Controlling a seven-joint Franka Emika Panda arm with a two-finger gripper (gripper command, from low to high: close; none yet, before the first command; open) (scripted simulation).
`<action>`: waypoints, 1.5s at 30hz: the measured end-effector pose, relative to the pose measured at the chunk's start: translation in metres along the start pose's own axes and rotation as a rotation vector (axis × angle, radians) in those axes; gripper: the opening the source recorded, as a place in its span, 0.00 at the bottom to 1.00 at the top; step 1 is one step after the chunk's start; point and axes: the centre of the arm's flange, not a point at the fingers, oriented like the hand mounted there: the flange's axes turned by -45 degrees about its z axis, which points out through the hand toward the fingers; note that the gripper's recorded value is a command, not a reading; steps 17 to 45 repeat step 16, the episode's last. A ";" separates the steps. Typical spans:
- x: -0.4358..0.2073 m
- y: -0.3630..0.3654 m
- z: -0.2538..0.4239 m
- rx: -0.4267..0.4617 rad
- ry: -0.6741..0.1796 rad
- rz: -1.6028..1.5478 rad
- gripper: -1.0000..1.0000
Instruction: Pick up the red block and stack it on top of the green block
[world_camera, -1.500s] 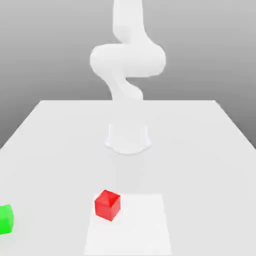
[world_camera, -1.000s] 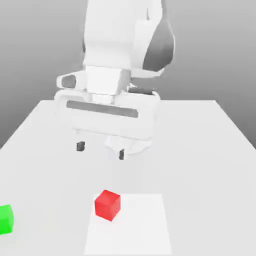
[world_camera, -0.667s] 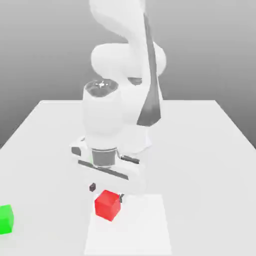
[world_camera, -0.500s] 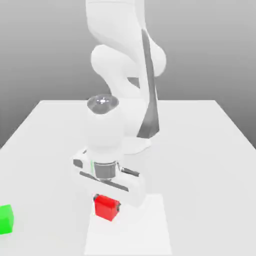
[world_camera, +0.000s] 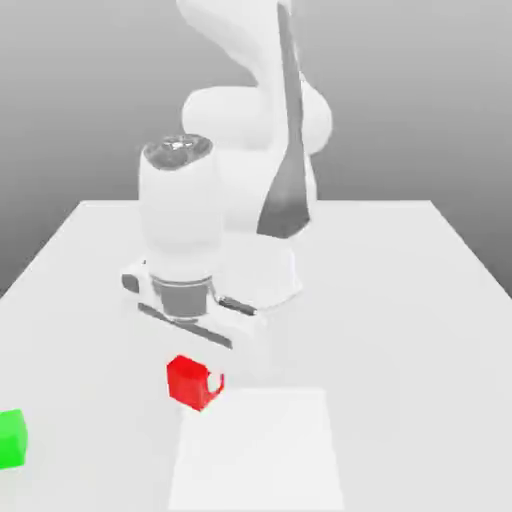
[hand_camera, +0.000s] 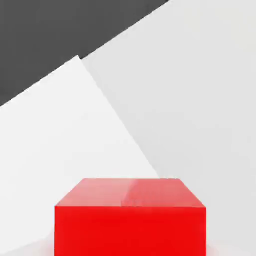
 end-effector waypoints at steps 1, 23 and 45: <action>0.017 0.009 -0.003 0.002 0.000 0.071 0.00; 0.141 0.120 0.031 -0.016 0.013 0.638 1.00; 0.141 0.120 0.031 -0.016 0.013 0.638 1.00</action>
